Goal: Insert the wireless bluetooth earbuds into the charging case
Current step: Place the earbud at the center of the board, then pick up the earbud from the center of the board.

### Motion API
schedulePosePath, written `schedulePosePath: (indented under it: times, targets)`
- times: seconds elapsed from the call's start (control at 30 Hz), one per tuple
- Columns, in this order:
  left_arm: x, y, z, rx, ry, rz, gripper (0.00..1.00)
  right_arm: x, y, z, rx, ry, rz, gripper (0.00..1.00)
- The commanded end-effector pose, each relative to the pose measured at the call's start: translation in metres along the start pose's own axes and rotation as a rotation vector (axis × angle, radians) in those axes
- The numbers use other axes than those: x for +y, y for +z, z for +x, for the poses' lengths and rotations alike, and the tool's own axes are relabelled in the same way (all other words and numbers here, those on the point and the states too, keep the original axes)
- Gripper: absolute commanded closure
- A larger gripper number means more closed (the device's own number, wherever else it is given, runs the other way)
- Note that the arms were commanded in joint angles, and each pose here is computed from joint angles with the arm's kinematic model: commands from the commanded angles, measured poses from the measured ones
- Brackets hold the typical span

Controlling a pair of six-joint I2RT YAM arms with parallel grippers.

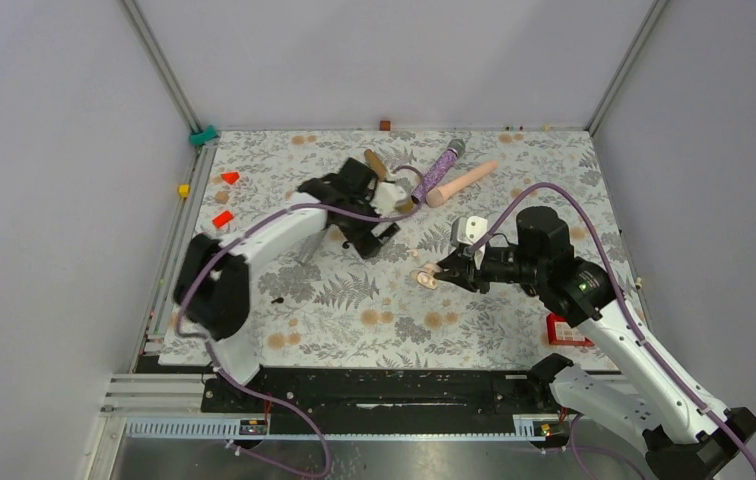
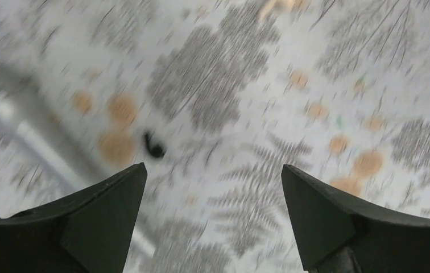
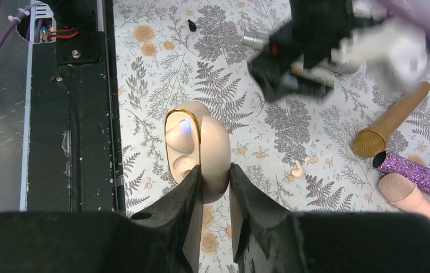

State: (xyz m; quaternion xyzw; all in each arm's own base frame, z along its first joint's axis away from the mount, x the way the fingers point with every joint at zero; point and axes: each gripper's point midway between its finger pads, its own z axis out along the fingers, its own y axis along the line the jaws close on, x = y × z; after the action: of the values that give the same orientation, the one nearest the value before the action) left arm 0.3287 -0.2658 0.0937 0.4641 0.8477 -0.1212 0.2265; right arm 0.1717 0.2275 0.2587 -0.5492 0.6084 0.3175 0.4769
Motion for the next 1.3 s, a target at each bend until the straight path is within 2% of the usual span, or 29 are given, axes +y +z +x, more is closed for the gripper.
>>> schedulePosePath:
  times: [0.0, 0.23, 0.4, 0.7, 1.07, 1.27]
  targets:
    - [0.020, -0.061, 0.040, -0.043, 0.062, -0.025, 0.09, 0.000, -0.002, -0.009, -0.043, -0.025, 0.001, 0.84]
    - [0.033, -0.075, 0.153, 0.111, 0.033, 0.027, 0.16, 0.003, 0.000, -0.009, -0.048, -0.011, -0.025, 0.84]
    - [0.049, -0.066, 0.200, 0.197, 0.013, 0.003, 0.24, 0.005, 0.001, -0.008, -0.051, -0.005, -0.035, 0.84]
    - [0.046, -0.052, 0.228, 0.254, 0.007, 0.045, 0.33, 0.005, 0.002, -0.004, -0.041, 0.003, -0.030, 0.84]
    - [0.041, -0.048, 0.255, 0.333, 0.009, 0.057, 0.40, 0.006, 0.001, -0.003, -0.042, 0.006, -0.030, 0.84]
    - [0.037, -0.045, 0.261, 0.347, 0.000, 0.069, 0.49, 0.006, 0.002, -0.003, -0.042, 0.010, -0.035, 0.84]
